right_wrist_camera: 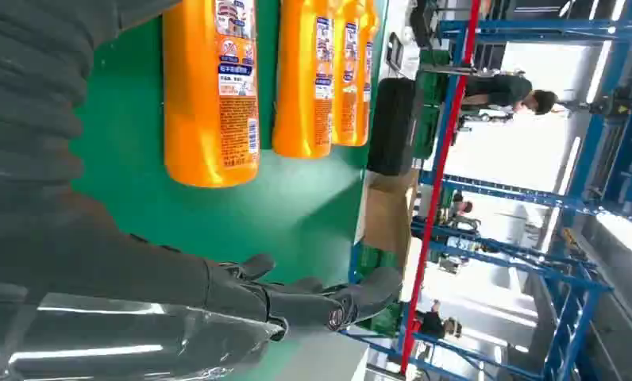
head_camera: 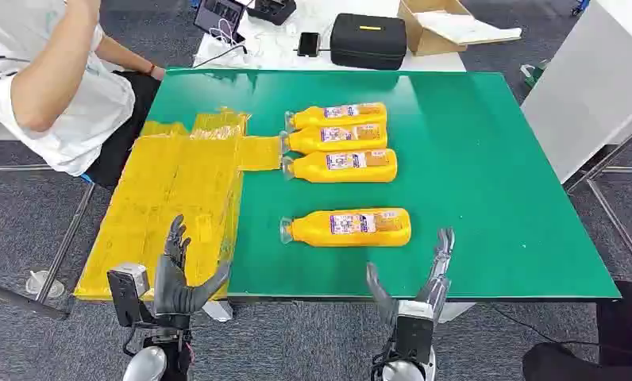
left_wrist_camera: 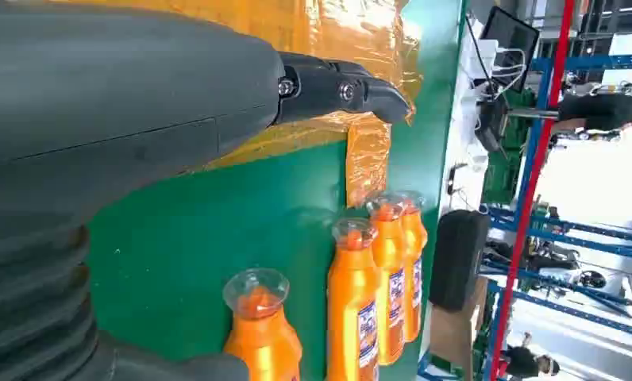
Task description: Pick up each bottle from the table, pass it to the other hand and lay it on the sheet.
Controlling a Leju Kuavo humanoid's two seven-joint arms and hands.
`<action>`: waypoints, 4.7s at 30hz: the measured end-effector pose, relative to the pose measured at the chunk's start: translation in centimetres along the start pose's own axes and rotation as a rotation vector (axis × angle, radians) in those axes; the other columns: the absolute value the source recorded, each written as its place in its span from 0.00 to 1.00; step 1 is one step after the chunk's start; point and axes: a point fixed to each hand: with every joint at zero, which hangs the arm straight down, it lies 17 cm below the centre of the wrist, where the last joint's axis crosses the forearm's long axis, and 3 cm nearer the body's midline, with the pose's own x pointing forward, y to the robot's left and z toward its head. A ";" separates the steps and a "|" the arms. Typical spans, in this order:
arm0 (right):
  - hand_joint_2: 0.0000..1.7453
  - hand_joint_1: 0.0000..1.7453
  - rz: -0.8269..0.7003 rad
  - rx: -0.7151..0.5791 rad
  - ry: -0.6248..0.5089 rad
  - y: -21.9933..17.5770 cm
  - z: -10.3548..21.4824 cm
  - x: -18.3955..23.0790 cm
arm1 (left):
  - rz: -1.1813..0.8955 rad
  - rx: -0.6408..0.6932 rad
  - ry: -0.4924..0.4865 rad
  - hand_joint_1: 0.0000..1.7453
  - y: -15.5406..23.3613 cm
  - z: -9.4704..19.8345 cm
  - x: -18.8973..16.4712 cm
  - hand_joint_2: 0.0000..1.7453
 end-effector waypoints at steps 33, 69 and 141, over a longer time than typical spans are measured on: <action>1.00 0.00 0.279 0.810 0.093 15.1 -7.0 -6.7 | -0.057 -0.042 -0.110 0.00 -0.3 -5.1 2.8 1.00; 1.00 0.00 0.638 1.389 0.193 10.2 -6.0 -15.3 | -0.058 -0.013 -0.091 0.00 2.0 -6.0 1.6 1.00; 1.00 1.00 0.739 1.213 0.165 7.5 -4.1 -18.7 | -0.039 0.001 -0.027 0.00 2.5 -5.2 0.0 1.00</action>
